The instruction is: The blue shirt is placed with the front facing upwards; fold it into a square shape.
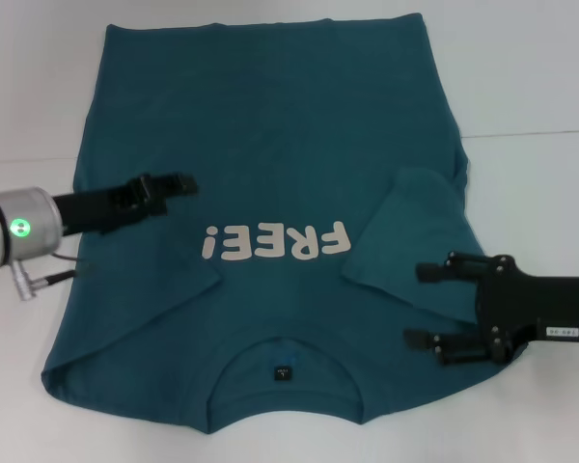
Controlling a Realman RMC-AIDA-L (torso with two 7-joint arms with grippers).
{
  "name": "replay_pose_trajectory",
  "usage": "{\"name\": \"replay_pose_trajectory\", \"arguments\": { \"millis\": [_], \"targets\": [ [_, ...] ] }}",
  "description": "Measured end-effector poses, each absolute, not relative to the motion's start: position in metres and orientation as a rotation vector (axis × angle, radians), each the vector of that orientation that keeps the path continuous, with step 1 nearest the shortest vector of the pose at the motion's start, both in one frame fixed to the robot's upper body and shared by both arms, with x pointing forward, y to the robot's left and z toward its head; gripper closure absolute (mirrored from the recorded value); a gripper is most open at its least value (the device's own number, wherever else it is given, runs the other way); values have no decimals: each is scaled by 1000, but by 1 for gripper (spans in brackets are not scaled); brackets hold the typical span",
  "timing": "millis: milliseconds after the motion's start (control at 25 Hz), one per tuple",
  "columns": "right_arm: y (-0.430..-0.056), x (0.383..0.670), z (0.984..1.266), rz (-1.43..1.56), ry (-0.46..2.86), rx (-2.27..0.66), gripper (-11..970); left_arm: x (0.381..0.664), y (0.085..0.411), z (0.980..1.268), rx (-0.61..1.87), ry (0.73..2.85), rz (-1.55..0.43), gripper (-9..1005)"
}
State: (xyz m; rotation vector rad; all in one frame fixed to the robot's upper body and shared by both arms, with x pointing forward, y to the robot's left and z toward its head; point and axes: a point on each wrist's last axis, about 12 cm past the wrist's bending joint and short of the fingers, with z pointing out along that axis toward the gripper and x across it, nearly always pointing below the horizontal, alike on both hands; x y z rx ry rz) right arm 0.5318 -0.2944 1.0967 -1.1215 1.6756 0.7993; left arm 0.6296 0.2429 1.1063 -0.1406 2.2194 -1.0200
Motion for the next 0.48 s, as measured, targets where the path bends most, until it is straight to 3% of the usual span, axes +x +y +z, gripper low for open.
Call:
{"name": "replay_pose_trajectory", "arguments": {
  "millis": [320, 480],
  "targets": [
    [-319, 543, 1136, 765, 1780, -989, 35, 618, 270, 1137, 413, 2024, -1064, 185],
    [-330, 552, 1154, 779, 1899, -889, 35, 607, 280, 1140, 613, 2006, -1063, 136]
  ]
}}
